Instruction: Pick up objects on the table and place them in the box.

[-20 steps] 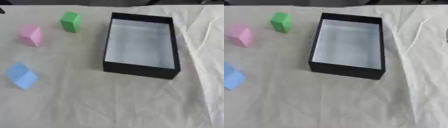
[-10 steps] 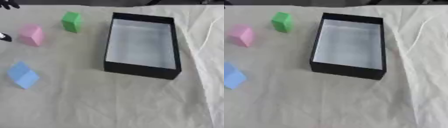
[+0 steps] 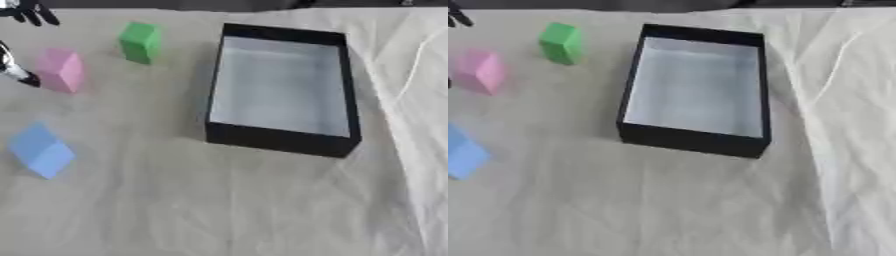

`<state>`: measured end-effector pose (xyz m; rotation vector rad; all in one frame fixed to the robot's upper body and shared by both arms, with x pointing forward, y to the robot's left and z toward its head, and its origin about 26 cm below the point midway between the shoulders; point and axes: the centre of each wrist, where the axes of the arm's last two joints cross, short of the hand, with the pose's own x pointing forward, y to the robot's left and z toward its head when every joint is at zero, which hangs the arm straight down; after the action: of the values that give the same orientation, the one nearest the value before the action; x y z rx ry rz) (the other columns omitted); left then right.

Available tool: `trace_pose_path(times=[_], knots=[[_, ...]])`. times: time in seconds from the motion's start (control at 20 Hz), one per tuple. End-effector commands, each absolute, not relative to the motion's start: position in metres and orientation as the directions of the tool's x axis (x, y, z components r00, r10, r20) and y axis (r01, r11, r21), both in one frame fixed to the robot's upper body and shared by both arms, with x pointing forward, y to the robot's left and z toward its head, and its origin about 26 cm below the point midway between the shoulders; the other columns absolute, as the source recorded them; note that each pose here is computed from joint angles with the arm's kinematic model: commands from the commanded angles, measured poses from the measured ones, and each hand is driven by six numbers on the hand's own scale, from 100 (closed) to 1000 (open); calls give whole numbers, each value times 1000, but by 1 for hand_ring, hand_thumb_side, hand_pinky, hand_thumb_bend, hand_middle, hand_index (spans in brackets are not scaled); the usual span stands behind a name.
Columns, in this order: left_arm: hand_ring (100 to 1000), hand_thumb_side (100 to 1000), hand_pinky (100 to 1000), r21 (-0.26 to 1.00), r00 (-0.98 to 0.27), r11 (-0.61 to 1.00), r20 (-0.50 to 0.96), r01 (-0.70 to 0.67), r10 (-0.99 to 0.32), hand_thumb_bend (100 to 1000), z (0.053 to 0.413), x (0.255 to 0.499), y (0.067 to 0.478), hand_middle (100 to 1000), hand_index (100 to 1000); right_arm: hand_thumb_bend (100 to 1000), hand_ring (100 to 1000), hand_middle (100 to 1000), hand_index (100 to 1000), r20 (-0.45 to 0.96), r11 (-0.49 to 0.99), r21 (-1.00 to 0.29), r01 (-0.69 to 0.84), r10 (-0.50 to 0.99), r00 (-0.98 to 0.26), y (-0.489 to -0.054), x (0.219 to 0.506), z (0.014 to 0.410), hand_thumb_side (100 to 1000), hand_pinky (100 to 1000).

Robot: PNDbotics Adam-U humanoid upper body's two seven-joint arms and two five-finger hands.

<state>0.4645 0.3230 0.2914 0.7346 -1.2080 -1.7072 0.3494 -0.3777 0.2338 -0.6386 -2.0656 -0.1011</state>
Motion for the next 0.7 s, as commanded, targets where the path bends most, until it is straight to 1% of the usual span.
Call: trace_pose_path(times=[0.05, 0.3, 0.5, 0.6, 0.7], knots=[[840, 100, 871, 938, -396, -138, -2, 317, -918, 735, 304, 466, 327, 835, 850, 100, 799, 831, 869, 789, 858, -182, 480, 419, -449, -378, 349, 246, 802, 888], [850, 100, 874, 931, -350, -156, -33, 330, -936, 762, 302, 471, 330, 848, 849, 100, 798, 833, 868, 790, 859, -182, 478, 417, -449, -377, 349, 246, 809, 888], [847, 100, 872, 959, -321, -146, -62, 243, -945, 719, 305, 473, 331, 840, 836, 100, 799, 834, 868, 794, 862, -189, 470, 416, -444, -375, 350, 244, 817, 889], [850, 100, 874, 966, -299, -140, -71, 215, -951, 725, 304, 475, 333, 847, 838, 100, 800, 834, 868, 797, 864, -192, 465, 414, -440, -374, 351, 243, 821, 889], [848, 100, 873, 971, -287, -140, -80, 193, -955, 702, 304, 477, 334, 846, 835, 100, 800, 834, 869, 798, 865, -195, 461, 414, -438, -373, 352, 242, 823, 889]])
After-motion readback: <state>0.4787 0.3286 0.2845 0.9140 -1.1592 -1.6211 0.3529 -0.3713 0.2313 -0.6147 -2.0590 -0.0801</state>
